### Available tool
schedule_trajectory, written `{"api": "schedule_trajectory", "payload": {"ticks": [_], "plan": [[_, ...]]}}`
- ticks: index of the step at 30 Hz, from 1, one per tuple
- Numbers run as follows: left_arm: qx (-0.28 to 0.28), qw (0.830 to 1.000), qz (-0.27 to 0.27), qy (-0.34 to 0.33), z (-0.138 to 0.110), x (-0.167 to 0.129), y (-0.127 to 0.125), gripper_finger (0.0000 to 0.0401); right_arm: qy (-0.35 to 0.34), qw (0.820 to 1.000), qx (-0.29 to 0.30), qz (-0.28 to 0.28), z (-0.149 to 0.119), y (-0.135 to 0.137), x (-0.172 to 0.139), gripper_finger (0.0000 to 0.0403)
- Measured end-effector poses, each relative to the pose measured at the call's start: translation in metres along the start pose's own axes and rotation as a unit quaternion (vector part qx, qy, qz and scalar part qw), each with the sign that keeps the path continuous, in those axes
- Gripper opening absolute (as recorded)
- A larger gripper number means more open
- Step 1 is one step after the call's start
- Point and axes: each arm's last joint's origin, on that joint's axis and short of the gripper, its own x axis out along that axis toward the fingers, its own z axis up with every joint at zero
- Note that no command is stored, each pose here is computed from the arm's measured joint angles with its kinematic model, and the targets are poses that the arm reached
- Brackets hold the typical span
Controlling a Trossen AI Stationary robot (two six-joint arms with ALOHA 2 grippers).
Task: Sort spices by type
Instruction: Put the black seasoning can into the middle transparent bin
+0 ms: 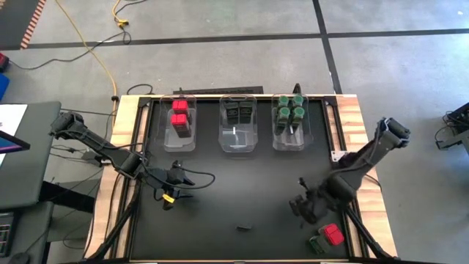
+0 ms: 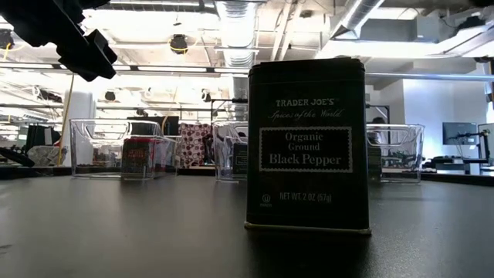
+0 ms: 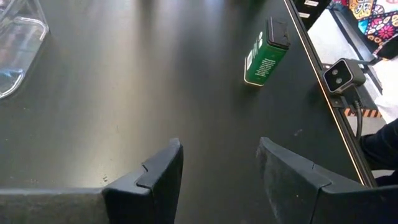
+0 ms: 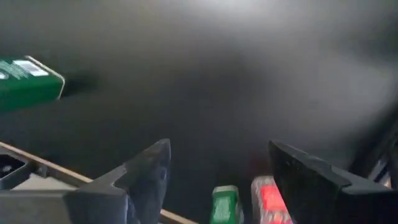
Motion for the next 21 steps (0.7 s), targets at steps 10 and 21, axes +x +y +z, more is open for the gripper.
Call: {"api": "schedule_trajectory", "payload": {"ticks": [10,21], "plan": [[0.005,1.000,0.000,0.000,0.000,0.000,0.000,0.0194,0.057,0.996,0.070,0.001,-0.046,-0.016,-0.006,0.0294],[0.000,1.000,0.001,0.002,0.000,0.000,0.000,0.0194,0.077,0.993,0.055,-0.067,-0.082,0.012,-0.011,0.0289]]}}
